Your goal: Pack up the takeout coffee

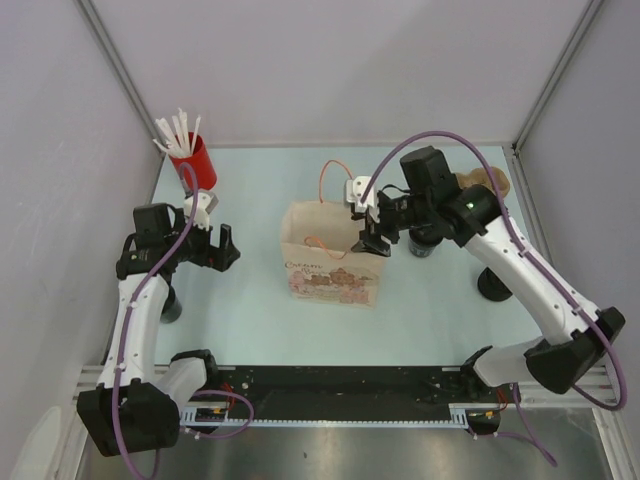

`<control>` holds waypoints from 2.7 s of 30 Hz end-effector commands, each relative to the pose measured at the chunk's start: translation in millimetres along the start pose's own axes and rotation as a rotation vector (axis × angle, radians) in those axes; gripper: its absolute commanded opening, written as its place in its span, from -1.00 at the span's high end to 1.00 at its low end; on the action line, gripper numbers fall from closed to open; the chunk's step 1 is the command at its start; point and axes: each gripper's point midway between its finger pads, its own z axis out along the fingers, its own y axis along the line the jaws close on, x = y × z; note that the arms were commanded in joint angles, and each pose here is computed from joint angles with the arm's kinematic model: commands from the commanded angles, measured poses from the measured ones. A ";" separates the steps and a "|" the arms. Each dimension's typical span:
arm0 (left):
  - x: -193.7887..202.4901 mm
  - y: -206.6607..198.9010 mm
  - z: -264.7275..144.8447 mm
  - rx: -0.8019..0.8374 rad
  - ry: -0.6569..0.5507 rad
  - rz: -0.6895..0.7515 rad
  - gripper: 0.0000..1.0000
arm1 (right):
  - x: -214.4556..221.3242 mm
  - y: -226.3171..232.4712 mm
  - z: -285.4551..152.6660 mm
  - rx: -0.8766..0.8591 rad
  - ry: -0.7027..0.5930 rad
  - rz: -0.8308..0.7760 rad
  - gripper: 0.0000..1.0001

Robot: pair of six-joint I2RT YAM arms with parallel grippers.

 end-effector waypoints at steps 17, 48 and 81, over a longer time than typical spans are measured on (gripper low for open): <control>-3.9 -3.6 -1.4 0.024 -0.042 0.026 -0.99 | 108.3 -87.2 -120.3 0.568 0.079 0.440 -1.00; 0.9 -3.3 3.1 0.037 -0.025 0.012 -0.99 | 266.1 -115.4 -69.9 0.631 0.387 0.770 -0.98; 1.6 -2.7 2.6 0.032 -0.026 0.013 -0.99 | 272.9 -87.8 -63.5 0.491 0.418 0.790 -0.38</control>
